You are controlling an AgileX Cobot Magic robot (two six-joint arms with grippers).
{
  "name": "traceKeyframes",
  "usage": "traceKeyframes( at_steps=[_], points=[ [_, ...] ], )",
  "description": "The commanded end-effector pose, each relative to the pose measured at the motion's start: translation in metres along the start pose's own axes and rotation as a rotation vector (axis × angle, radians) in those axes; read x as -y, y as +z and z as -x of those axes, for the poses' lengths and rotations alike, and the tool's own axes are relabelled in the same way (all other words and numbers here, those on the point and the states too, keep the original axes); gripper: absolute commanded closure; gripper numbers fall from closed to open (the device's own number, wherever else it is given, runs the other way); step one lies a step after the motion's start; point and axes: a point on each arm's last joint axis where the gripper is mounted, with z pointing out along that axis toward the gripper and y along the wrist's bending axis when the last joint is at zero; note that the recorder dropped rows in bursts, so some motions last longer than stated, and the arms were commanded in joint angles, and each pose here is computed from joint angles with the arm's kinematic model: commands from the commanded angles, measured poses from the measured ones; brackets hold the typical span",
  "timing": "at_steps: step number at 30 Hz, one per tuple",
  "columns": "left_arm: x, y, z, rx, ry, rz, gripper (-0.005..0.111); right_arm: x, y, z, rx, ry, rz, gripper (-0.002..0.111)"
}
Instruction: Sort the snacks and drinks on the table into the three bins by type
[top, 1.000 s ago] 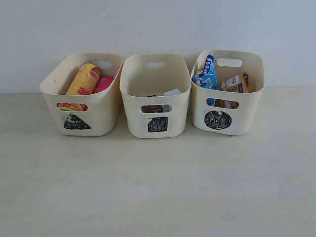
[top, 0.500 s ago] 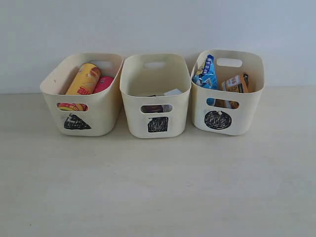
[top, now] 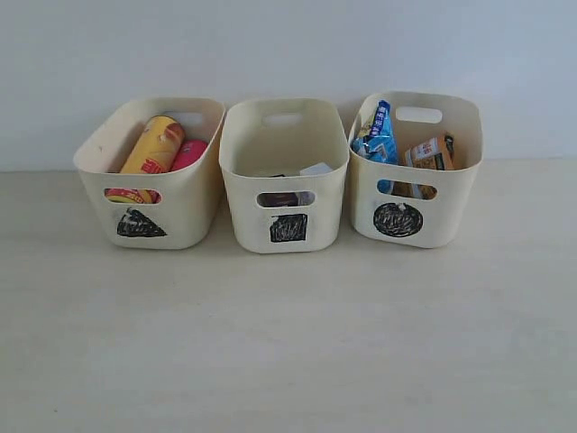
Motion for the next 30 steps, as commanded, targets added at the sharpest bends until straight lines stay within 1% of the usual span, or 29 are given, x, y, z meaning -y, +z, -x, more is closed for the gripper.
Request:
traceKeyframes(
  at_steps=[1,2,3,7,13,18,26,30],
  points=[
    [-0.0039,0.0056,-0.0202,-0.025,0.016,0.013,0.103,0.0003,-0.0004,0.001,0.013,-0.007,-0.006,0.108],
    [-0.0038,0.0056,-0.0207,-0.03,0.016,0.013,0.103,0.0003,-0.0004,0.001,0.013,-0.007,-0.006,0.108],
    [-0.004,0.0054,-0.024,-0.067,0.029,0.014,0.103,0.0003,-0.0004,0.001,0.013,-0.007,-0.006,0.108],
    [-0.0042,0.0052,-0.0269,-0.099,0.071,0.014,0.103,0.0003,-0.0004,0.001,0.013,-0.007,-0.006,0.108],
    [-0.0043,0.0051,-0.027,-0.101,0.146,0.01,0.103,0.0003,-0.0004,0.001,0.013,-0.007,-0.006,0.108],
    [-0.0042,0.0051,-0.027,-0.101,0.151,0.007,0.103,0.0003,-0.0004,0.001,0.013,-0.007,-0.006,0.108],
    [-0.0058,0.0051,-0.0269,-0.101,0.106,0.028,0.103,0.0003,-0.0004,0.0025,0.029,-0.007,-0.005,0.108],
    [-0.0059,0.0051,-0.0269,-0.101,0.104,0.028,0.103,0.0003,-0.0004,0.0025,0.029,-0.007,-0.005,0.108]
  ],
)
